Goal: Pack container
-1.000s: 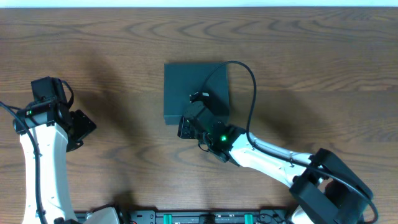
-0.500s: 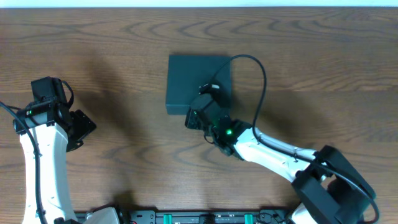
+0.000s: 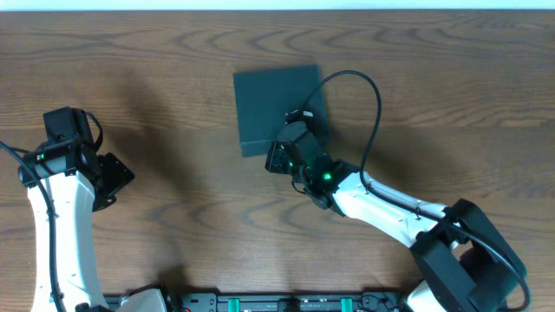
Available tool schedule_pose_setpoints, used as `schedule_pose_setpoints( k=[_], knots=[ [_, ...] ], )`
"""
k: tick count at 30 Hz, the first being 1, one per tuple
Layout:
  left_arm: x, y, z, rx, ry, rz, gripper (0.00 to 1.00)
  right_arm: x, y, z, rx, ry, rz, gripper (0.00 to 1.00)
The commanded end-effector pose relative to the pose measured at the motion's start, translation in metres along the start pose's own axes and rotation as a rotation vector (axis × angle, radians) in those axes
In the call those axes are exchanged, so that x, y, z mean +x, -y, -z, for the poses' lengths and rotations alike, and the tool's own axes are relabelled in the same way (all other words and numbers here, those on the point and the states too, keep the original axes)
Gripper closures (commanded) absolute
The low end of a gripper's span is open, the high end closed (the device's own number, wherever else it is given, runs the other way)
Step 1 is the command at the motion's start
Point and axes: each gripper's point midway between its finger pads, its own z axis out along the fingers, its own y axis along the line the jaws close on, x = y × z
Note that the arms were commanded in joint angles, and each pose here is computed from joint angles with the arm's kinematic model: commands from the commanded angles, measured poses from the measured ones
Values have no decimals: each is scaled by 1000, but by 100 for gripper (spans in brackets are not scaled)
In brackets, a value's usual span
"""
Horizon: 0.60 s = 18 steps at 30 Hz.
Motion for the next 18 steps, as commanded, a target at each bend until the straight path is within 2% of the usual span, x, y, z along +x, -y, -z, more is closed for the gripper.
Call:
schedule_pose_setpoints(
  k=[1,5,9,13,18],
  knots=[
    [-2,-4,0,-19,3,0,5,8,-24,7,-96,-45,28,99],
    [-2,-4,0,-19,3,0,5,4,-57,23,-199,-11,49,99],
    [-2,-4,0,-19,3,0,5,-19,-67,41,-205,92,107,99],
    [-2,-4,0,-19,3,0,5,-49,-34,49,-24,232,133,99],
    [-2,-4,0,-19,3,0,5,-67,10,50,139,256,200,99]
  ],
)
